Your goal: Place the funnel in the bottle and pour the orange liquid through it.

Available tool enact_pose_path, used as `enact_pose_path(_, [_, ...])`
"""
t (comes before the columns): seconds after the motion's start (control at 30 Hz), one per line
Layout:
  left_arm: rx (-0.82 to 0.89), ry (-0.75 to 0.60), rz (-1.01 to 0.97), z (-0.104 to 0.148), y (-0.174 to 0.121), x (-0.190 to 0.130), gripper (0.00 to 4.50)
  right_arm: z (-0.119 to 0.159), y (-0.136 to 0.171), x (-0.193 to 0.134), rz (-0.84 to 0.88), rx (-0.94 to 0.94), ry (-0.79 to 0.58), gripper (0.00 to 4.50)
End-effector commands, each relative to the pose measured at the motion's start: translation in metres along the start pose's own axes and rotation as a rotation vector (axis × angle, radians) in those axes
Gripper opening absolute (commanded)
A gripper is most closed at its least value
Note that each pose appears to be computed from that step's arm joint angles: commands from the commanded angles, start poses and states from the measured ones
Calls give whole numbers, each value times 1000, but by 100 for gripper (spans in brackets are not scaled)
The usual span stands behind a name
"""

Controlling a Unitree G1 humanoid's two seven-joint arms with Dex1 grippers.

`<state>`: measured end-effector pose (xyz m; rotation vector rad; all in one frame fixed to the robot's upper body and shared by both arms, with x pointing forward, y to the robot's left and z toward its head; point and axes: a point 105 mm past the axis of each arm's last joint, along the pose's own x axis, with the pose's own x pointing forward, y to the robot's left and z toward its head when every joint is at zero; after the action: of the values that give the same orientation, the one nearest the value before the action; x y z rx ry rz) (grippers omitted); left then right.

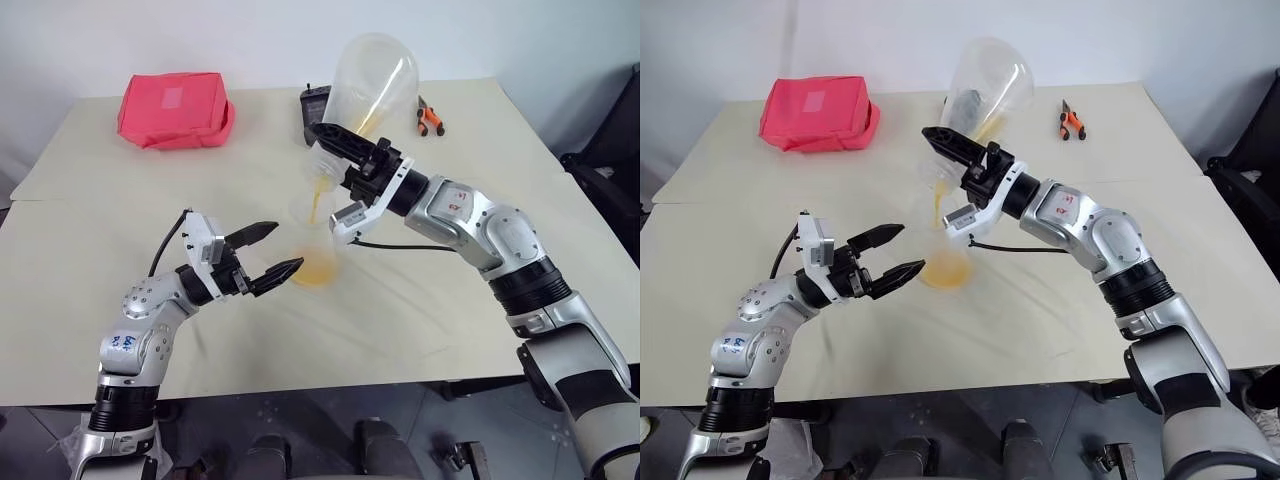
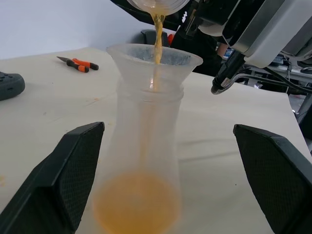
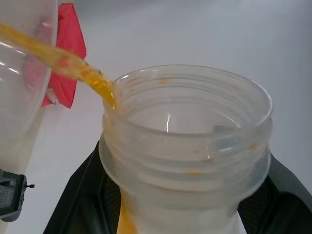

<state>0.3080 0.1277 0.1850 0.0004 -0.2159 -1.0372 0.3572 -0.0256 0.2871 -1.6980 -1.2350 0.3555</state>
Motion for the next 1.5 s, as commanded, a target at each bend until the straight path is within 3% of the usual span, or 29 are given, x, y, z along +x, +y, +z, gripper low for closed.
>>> enact_pose_path(0.03, [33,-36,-20,12,-5,4,450,2,-21,7,-72,-37,-27,253])
enact_pose_path(1.07, [33,-40,-14,11,-5,4,450,0,-20,7,-90,-96,-17,253])
enact_pose_path(1.3, [33,-41,-12,12,-4,4,450,2,-17,5,-71,-2,-23,253])
enact_pose_path(1.5, [28,-40,-15,11,-4,4,450,-5,-15,2,-69,189,29,253])
